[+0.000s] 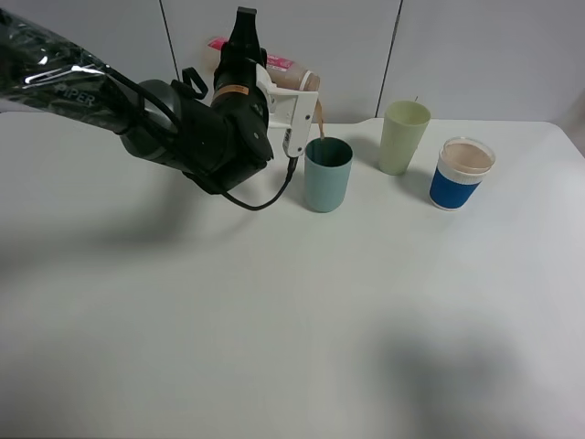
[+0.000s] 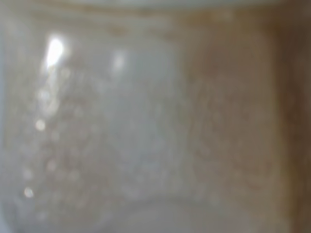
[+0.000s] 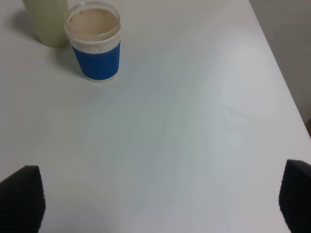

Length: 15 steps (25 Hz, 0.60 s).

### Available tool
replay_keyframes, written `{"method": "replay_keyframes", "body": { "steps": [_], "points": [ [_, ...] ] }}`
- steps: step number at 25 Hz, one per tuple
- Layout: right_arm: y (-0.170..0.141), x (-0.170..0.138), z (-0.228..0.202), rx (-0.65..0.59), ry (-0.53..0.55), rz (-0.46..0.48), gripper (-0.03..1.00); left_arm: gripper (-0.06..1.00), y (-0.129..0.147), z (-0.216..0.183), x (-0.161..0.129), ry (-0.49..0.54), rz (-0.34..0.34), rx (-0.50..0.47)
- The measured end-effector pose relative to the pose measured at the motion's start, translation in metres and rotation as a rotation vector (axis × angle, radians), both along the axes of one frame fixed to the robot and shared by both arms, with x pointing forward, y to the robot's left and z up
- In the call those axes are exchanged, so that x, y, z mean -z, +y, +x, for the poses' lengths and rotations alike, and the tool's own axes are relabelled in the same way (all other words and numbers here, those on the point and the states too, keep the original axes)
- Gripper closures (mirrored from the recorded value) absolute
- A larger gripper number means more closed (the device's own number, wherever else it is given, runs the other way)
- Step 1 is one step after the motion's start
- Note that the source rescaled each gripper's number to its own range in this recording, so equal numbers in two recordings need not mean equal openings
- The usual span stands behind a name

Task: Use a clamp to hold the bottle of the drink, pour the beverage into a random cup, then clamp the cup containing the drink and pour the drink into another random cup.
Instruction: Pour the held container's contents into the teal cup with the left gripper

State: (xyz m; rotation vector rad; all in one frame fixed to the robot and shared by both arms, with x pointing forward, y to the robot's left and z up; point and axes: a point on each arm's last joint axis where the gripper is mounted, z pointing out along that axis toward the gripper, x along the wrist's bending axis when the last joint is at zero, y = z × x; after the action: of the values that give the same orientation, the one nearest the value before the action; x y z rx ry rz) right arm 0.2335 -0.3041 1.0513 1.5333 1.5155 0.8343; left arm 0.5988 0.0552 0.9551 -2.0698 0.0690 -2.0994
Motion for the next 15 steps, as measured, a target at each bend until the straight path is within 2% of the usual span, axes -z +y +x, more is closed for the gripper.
{"method": "replay_keyframes", "body": {
  "steps": [15],
  "points": [
    [0.0,0.0,0.0,0.0,0.0,0.0,0.09,0.91,-0.0058,0.0003,-0.0049,-0.05,0.048,0.062]
  ]
}}
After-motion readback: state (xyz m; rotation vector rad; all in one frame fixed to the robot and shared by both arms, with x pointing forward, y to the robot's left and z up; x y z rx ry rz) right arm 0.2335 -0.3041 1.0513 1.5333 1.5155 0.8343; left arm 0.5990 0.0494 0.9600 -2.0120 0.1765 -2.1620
